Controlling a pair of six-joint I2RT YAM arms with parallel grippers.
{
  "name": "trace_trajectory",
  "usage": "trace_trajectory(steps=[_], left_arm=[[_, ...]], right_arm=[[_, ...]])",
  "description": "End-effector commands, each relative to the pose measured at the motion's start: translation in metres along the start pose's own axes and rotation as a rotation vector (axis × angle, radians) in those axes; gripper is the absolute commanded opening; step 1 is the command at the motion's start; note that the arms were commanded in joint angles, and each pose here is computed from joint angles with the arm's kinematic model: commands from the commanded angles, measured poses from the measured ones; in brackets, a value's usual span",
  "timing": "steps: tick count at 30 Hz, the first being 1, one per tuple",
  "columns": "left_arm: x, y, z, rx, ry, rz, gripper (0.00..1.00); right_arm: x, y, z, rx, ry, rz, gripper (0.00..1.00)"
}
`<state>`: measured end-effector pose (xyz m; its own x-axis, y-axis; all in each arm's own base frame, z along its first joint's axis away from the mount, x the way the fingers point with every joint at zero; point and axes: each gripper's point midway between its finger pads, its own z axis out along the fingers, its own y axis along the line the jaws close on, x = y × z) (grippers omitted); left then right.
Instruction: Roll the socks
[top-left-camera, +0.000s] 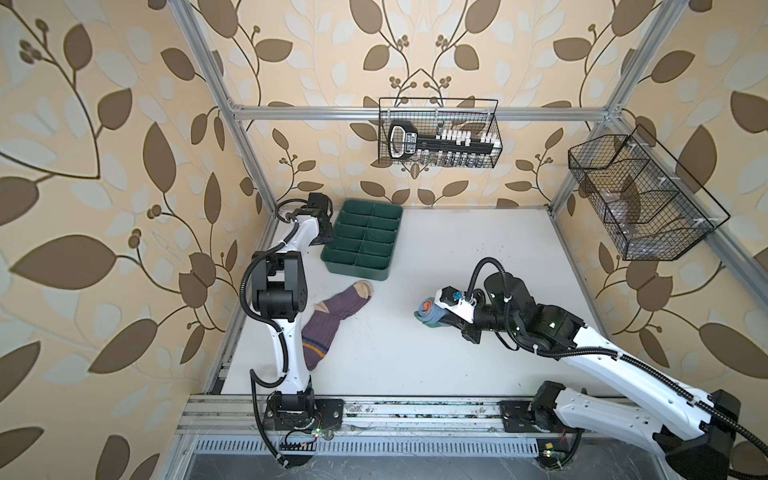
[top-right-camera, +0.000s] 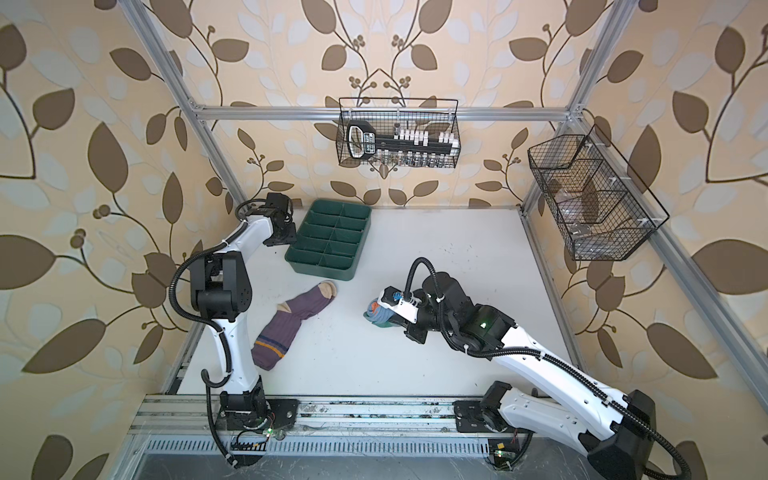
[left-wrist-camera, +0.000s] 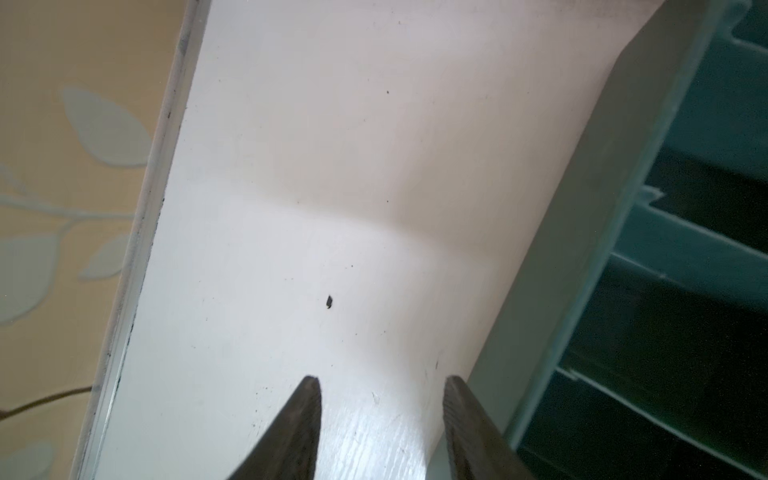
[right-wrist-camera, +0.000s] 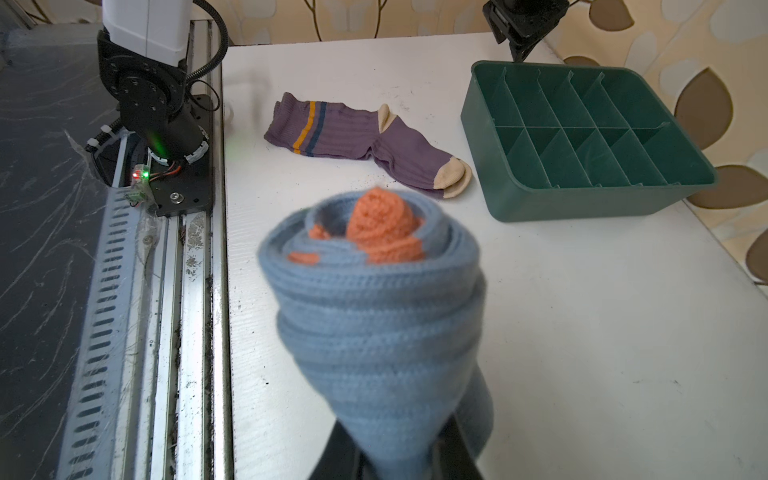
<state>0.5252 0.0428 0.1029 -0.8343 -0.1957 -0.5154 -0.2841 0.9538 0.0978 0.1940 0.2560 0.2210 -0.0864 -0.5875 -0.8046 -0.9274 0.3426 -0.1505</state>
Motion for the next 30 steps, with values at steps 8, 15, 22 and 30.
trace_trajectory(steps=[8,15,22,30], left_arm=[[-0.010,-0.017,-0.032,0.149,-0.114,-0.105,0.68],[0.000,-0.023,-0.035,0.204,-0.128,-0.121,0.70],[-0.002,-0.027,-0.058,0.274,-0.187,-0.152,0.70],[0.006,-0.041,-0.076,0.340,-0.173,-0.078,0.70]], right_arm=[[0.005,0.001,0.001,-0.007,0.015,-0.026,0.00],[0.004,0.001,0.000,-0.010,0.009,-0.023,0.00],[0.007,0.002,0.002,-0.011,0.009,-0.013,0.00],[0.007,0.001,0.003,-0.011,0.005,-0.009,0.00]])
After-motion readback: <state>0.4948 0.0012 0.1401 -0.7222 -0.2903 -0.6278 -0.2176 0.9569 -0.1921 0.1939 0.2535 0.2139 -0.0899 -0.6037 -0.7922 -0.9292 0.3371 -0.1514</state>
